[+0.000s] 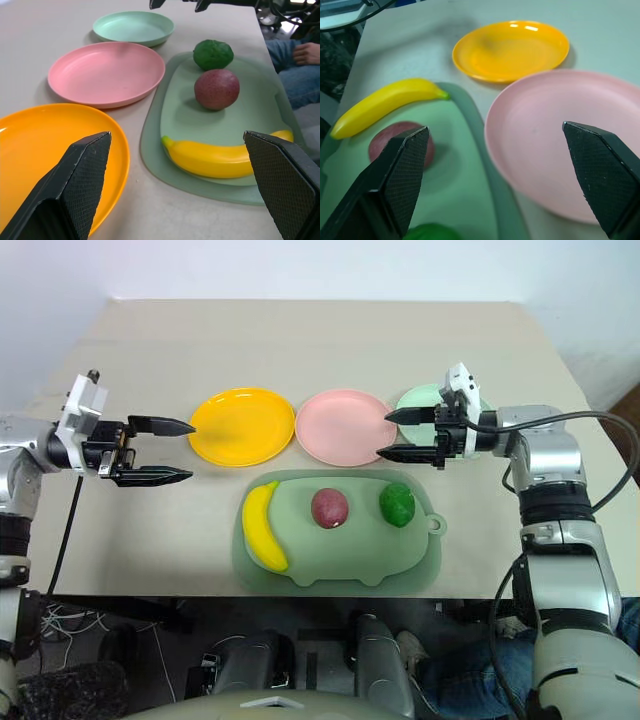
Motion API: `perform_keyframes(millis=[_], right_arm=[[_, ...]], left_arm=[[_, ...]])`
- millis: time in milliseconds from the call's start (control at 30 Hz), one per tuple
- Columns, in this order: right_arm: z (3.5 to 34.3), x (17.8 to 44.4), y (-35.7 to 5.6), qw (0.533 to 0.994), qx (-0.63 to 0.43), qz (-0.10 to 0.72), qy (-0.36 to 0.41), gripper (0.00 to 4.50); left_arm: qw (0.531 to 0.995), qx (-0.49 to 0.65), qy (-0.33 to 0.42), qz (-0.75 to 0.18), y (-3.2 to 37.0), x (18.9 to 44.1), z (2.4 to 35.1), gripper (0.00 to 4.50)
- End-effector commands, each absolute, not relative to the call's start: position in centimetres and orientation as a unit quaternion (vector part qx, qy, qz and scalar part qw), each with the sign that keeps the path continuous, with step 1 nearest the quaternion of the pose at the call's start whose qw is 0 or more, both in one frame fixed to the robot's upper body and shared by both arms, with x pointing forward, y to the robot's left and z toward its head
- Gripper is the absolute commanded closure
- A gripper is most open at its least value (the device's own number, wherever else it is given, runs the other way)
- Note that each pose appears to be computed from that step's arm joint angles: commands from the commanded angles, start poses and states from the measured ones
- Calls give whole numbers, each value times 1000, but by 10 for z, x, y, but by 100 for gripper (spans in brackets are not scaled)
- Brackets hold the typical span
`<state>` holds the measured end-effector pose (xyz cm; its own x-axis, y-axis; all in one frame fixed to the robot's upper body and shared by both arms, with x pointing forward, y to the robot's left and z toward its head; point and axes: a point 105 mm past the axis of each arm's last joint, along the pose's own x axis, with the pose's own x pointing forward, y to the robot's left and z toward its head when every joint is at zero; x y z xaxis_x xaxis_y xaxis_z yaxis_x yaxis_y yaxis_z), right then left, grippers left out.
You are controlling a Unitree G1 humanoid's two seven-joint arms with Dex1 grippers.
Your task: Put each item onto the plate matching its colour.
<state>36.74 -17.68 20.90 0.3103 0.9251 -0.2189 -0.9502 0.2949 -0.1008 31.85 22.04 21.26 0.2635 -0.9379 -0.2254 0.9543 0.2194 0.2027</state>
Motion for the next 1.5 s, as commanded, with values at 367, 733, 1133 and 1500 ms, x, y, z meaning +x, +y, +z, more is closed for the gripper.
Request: perform_keyframes(millis=[367,733,1133,1500], right_arm=[[229,378,-195,847,-87,523,48,0],[223,355,-203,824,-29,553,119,0],[209,330,-192,804,-59,576,133,0],[189,307,-184,777,-151,597,131,0]], left_arm=[[777,150,2,-611,212,318,219,5],[776,142,-6,-615,206,323,216,5],[772,141,-8,-619,203,327,215,5],[768,141,-12,-624,201,330,215,5]])
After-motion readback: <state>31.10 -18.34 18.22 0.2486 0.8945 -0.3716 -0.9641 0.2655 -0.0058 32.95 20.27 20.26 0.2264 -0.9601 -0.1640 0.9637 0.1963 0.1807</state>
